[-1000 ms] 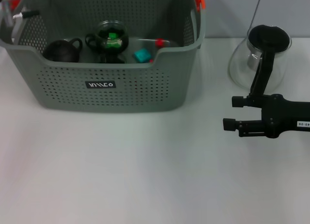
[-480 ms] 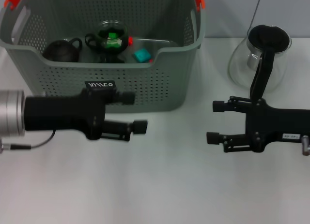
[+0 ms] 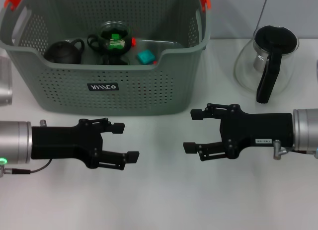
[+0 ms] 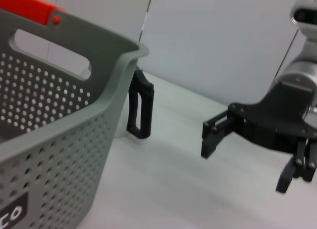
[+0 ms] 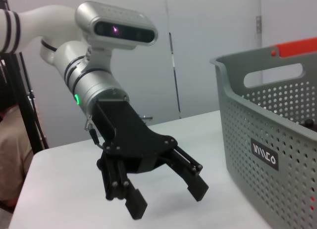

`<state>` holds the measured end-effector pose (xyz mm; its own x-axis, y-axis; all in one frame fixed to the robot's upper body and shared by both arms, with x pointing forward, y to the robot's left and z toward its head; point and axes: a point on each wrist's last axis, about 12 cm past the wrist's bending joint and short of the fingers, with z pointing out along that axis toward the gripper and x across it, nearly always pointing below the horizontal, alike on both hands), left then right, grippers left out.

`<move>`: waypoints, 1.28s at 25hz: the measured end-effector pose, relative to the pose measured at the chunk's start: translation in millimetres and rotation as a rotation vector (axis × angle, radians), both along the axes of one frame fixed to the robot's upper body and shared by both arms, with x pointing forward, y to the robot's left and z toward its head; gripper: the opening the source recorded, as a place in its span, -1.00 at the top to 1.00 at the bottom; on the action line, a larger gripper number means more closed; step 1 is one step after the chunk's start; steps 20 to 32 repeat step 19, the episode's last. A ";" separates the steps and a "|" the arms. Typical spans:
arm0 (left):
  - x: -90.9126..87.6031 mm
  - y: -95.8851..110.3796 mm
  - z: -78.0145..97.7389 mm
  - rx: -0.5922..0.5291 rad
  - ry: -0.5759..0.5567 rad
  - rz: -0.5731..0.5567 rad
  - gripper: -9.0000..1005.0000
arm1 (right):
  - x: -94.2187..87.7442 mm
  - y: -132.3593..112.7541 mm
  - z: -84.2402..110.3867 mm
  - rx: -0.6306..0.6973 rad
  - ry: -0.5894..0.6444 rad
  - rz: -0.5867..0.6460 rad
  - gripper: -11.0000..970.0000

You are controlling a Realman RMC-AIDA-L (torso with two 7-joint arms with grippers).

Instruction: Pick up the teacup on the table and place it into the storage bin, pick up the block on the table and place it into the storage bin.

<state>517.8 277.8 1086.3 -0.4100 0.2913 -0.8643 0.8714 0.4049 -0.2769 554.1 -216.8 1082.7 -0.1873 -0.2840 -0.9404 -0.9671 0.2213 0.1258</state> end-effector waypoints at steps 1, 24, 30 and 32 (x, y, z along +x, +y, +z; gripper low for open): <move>-0.3 0.5 -1.7 0.005 -0.007 0.000 -0.87 | 1.1 1.5 -0.1 -0.004 -0.002 -0.002 -0.89; 8.1 4.9 -15.3 0.045 -0.032 0.099 -0.87 | 1.3 1.3 -11.2 -0.007 0.048 -0.083 -0.89; 8.1 4.9 -15.3 0.045 -0.032 0.099 -0.87 | 1.3 1.3 -11.2 -0.007 0.048 -0.083 -0.89; 8.1 4.9 -15.3 0.045 -0.032 0.099 -0.87 | 1.3 1.3 -11.2 -0.007 0.048 -0.083 -0.89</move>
